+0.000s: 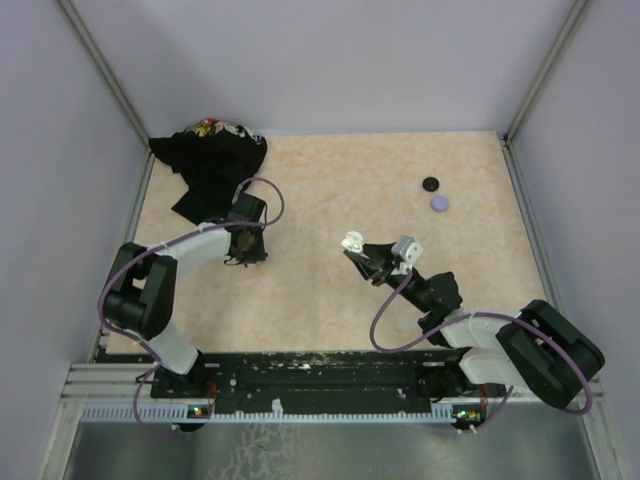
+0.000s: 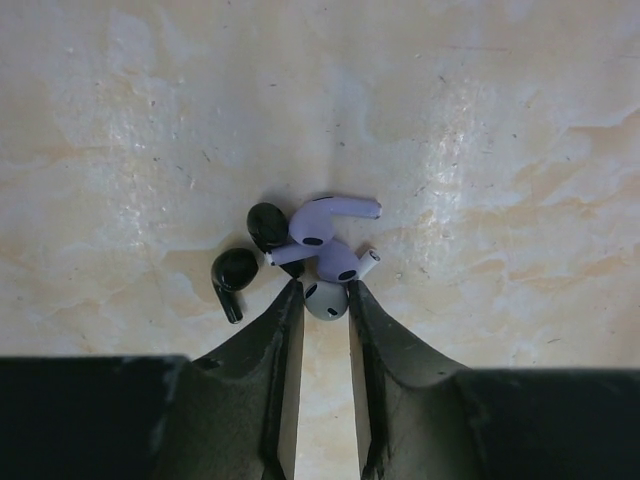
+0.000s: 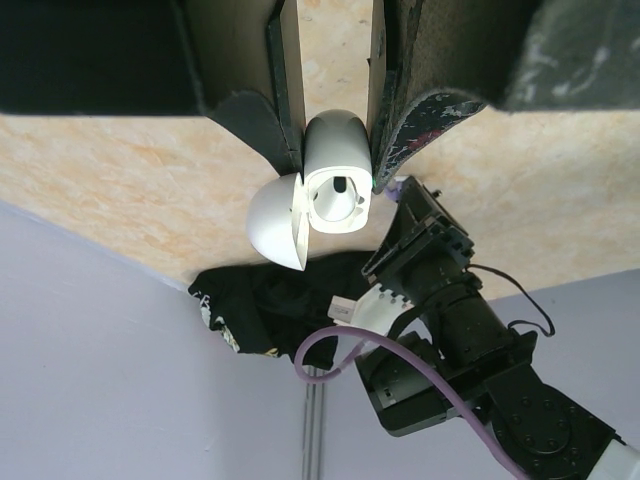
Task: Insert the wireless bluetooth earbuds into the charging case
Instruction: Adjust the earbud at the center of the board.
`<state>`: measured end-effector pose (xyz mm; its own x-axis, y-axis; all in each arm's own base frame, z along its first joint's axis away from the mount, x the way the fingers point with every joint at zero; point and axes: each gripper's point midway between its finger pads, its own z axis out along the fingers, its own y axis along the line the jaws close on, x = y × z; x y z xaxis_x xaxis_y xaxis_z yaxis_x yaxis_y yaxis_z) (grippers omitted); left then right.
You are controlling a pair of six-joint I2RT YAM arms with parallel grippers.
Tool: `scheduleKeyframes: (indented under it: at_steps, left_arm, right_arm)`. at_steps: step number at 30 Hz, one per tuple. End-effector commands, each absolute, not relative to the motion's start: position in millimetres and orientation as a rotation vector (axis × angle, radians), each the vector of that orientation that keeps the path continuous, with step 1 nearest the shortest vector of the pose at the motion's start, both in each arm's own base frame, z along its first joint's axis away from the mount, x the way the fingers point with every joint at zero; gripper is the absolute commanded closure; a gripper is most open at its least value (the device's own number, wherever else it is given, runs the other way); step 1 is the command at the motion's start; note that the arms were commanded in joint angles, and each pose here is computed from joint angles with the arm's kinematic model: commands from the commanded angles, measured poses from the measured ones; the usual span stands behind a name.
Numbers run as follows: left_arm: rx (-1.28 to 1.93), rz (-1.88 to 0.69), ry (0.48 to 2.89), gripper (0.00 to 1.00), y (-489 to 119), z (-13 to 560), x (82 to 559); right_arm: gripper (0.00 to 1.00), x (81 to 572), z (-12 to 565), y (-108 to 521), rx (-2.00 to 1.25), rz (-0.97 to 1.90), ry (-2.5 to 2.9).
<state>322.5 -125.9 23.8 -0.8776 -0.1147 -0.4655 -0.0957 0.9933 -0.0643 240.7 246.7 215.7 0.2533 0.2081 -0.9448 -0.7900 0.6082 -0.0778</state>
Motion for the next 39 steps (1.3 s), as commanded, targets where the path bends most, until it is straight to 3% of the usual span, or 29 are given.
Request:
scheduleKeyframes:
  at_steps: [1,6,17,22,33,39]
  left_arm:
    - [-0.096,-0.1,2.705,0.73,-132.1,16.6,318.5]
    - [-0.059,-0.138,2.758,0.8,-137.5,12.5,309.8]
    - [0.115,-0.308,2.869,0.79,-152.8,26.4,264.6]
    - [0.171,-0.303,2.914,0.75,-156.3,27.5,256.9]
    - [0.13,-0.13,2.919,0.57,-144.1,23.9,275.3]
    - [0.087,-0.084,2.924,0.6,-138.1,22.8,273.4]
  right_arm:
    - [1.0,235.7,232.0,249.6,-0.622,0.773,1.054]
    - [1.0,235.4,231.1,251.3,-0.629,0.78,1.056]
    - [1.0,232.7,233.1,253.5,-0.639,0.798,1.048]
    - [1.0,232.4,232.1,254.6,-0.644,0.803,1.051]
    - [1.0,231.0,233.5,255.0,-0.649,0.808,1.046]
    - [1.0,230.5,233.7,254.9,-0.649,0.809,1.047]
